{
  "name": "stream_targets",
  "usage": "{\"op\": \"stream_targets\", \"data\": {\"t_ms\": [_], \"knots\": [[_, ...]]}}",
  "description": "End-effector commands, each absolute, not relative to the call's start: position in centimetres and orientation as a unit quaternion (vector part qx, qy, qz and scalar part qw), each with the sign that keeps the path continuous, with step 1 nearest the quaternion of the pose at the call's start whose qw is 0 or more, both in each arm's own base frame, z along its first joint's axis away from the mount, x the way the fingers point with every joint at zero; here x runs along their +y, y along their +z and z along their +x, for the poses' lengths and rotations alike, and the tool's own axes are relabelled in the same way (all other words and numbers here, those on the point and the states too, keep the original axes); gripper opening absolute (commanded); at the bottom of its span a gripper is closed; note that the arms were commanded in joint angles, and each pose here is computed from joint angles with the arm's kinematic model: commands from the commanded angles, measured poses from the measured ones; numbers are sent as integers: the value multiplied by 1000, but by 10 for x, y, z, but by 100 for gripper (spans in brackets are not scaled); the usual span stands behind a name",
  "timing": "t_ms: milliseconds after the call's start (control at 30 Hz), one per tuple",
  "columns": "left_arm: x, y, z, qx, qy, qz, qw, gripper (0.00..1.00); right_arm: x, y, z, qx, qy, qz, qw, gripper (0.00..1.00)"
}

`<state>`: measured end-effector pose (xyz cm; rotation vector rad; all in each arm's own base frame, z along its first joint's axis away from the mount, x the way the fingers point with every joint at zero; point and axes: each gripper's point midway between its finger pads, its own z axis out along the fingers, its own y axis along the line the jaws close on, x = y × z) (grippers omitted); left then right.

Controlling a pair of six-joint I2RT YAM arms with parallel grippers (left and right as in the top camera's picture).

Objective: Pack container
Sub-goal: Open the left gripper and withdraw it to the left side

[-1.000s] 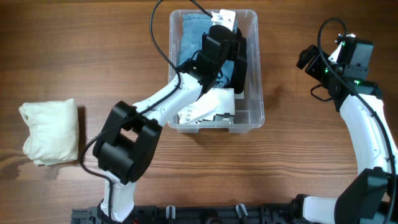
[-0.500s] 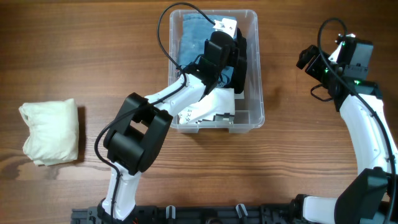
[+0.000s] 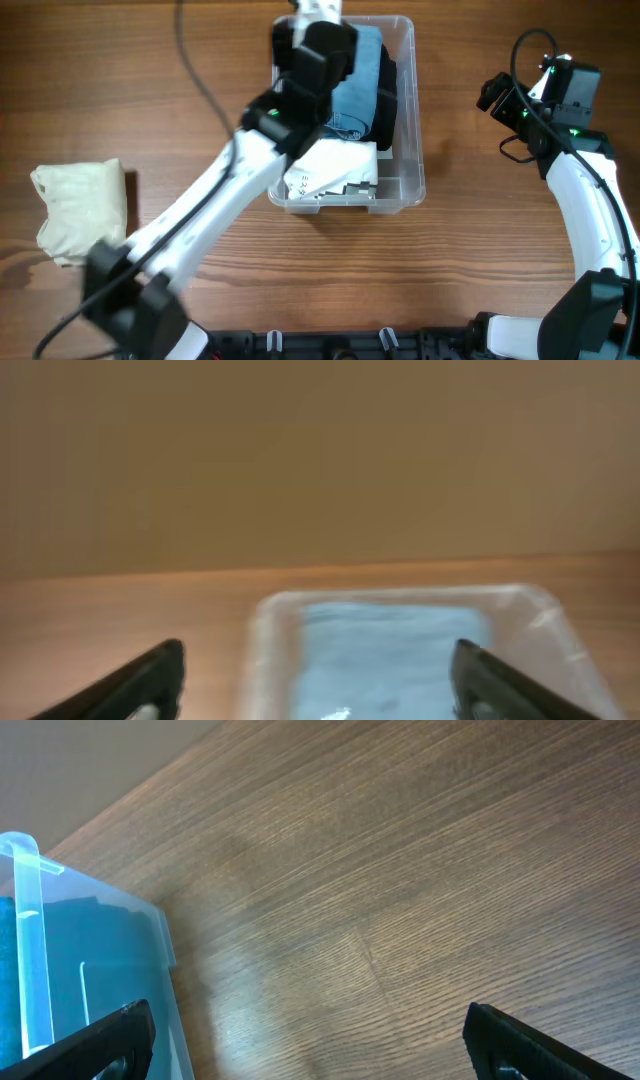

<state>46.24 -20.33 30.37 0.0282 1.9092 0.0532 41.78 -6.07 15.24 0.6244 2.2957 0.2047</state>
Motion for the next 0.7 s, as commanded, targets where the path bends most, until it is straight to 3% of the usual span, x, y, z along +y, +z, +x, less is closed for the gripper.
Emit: {"op": "stream_targets", "data": {"t_ms": [0,200,333,567,667], "knots": [[-137,313,447,824,105,-41,555,92,-62,160,424,892,80,234,378,100],[-32,274,413,842,117,-260,459,92,-62,160,424,892,81,234,378,100],[43,229,366,795,106,-487,346,100,-62,160,424,892,81,234,378,100],[46,196,349,806,19,-543,233,99,-62,160,424,892,81,234,378,100],[59,178,336,745,20,-632,214,100,-62,160,424,892,81,234,378,100]]}}
